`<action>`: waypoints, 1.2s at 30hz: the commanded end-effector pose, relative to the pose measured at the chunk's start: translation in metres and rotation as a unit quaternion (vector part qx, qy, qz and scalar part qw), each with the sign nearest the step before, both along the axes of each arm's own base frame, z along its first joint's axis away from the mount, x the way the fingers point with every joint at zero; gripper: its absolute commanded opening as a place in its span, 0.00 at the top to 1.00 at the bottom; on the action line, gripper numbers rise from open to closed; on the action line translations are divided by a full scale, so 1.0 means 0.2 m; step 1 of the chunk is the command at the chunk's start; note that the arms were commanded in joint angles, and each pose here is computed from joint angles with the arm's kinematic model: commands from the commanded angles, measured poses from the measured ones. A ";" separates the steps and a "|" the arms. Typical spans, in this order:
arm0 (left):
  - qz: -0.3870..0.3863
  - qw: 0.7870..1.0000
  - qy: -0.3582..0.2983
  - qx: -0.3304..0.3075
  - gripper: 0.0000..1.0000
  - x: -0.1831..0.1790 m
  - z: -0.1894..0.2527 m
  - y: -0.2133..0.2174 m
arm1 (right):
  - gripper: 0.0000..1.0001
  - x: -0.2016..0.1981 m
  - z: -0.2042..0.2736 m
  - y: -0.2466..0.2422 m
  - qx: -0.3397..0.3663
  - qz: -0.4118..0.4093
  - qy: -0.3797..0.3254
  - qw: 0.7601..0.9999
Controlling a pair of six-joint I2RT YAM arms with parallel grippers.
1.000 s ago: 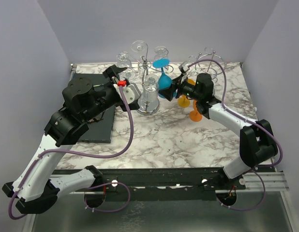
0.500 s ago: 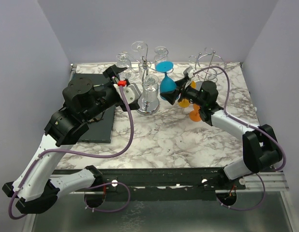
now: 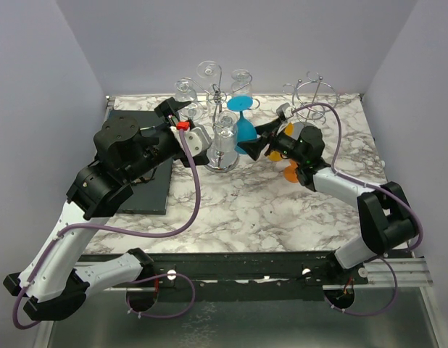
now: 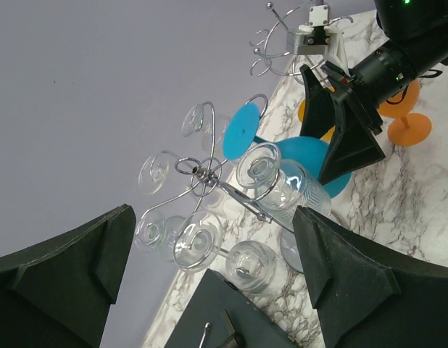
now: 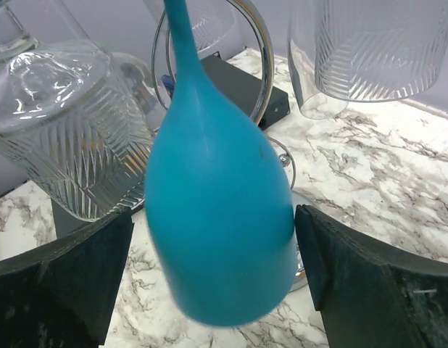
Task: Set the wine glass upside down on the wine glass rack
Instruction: Turn the wine glass upside down at the wine rack, then adjust the wine glass in the wine rack.
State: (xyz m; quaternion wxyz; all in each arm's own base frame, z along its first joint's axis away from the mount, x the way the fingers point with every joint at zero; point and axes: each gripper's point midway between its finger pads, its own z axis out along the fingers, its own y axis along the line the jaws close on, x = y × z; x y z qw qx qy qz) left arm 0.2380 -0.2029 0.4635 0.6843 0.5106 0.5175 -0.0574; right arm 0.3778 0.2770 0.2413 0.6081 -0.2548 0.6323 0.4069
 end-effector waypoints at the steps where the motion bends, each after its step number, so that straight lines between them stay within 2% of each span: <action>1: -0.008 1.000 -0.004 0.003 0.01 -0.02 0.00 0.00 | 0.00 -0.05 -0.05 0.01 -0.007 0.013 0.017 1.000; 12: -0.016 1.000 0.001 -0.001 0.01 -0.03 0.00 -0.02 | 0.03 -0.06 0.02 -0.02 -0.018 -0.001 0.003 1.000; 26: -0.007 1.000 -0.005 -0.004 0.01 -0.02 0.02 0.00 | 0.00 0.32 0.04 -0.03 -0.069 -0.114 -0.041 0.990; 36: -0.002 1.000 -0.014 0.003 0.01 -0.02 0.02 0.02 | 0.00 0.35 -0.04 0.12 -0.061 -0.042 -0.039 0.996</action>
